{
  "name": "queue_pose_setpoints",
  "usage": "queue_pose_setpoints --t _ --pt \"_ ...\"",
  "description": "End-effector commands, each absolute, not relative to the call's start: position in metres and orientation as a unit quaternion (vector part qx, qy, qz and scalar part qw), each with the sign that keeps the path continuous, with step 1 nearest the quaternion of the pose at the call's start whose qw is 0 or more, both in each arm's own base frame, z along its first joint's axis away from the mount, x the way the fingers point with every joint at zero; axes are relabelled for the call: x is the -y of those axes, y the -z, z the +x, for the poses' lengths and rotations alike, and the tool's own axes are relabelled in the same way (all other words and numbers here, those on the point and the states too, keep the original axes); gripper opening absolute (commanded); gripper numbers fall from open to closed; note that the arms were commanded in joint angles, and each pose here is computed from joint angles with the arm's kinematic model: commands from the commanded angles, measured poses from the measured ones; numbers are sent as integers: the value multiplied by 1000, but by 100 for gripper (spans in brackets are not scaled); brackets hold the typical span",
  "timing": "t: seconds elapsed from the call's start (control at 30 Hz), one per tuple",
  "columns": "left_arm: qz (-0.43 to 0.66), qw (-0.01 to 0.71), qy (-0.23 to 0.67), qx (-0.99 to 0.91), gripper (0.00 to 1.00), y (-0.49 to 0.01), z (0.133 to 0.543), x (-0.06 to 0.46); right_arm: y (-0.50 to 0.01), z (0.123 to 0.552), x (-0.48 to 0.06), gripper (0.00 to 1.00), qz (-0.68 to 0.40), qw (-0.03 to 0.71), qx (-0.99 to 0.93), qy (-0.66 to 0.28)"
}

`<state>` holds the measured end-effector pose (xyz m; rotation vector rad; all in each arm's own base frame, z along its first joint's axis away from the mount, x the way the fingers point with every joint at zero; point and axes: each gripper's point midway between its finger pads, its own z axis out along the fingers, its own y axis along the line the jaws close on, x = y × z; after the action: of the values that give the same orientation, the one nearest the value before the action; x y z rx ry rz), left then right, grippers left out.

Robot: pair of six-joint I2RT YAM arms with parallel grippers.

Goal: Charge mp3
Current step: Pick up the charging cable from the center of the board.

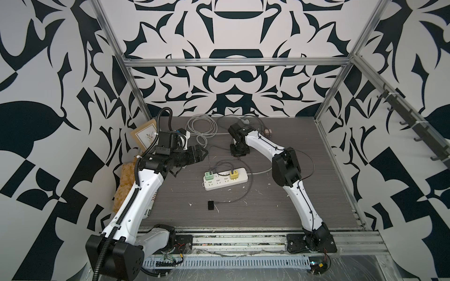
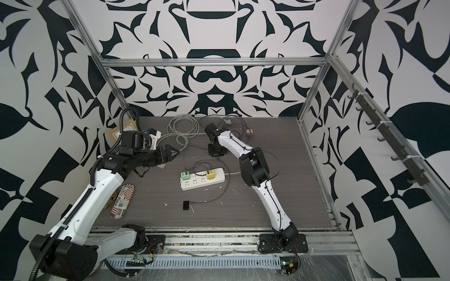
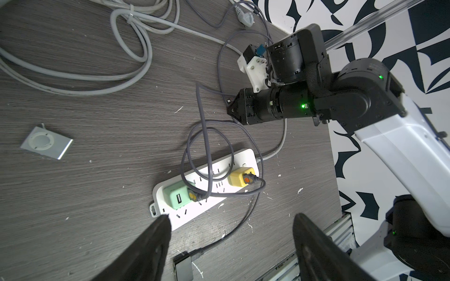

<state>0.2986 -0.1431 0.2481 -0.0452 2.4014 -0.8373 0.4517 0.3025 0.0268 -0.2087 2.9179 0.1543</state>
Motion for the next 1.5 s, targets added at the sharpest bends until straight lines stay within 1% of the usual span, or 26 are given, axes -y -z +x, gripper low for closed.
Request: queue_pose_setpoints --t 0.0,0.07,0.2,0.3,0.33,0.43,0.57,0.67,0.77,0.8,0.93,1.1,1.13,1.2,1.3,1.47 --pt "-13 286 317 -904 82 -245 291 141 -22 444 -302 17 -86 94 -991 -32" --pt "-12 286 318 -904 82 -245 291 142 -19 441 -301 13 -86 87 -992 -31" --pt "-9 287 326 -901 82 -248 292 144 -28 444 -299 0 -82 100 -991 -26" --pt "-3 288 341 -895 81 -252 293 149 -59 449 -297 0 -67 125 -989 -41" --pt "-2 288 348 -892 81 -254 294 151 -78 450 -297 0 -59 138 -987 -57" --pt "1 293 378 -879 80 -263 298 163 -129 450 -293 0 -26 174 -977 -118" --pt "29 311 397 -863 80 -282 307 187 -195 441 -264 0 25 212 -959 -185" --pt "39 318 417 -850 80 -298 317 204 -223 431 -251 0 60 221 -942 -245" --pt "50 322 441 -836 80 -311 322 221 -236 424 -238 0 78 234 -936 -250" --pt "55 312 445 -837 80 -306 326 230 -240 424 -236 0 84 244 -933 -253" --pt "91 301 466 -827 80 -311 322 261 -261 432 -241 0 113 288 -901 -305" --pt "151 296 486 -809 80 -317 305 305 -277 436 -260 0 160 265 -863 -400" --pt "160 297 484 -808 79 -315 302 311 -279 435 -264 0 170 261 -854 -417" --pt "170 289 480 -811 71 -306 300 321 -285 432 -263 0 196 262 -836 -440" --pt "154 269 461 -831 65 -287 307 322 -288 426 -261 0 211 257 -829 -449" --pt "149 246 455 -843 60 -275 319 332 -287 414 -261 0 217 243 -829 -455"
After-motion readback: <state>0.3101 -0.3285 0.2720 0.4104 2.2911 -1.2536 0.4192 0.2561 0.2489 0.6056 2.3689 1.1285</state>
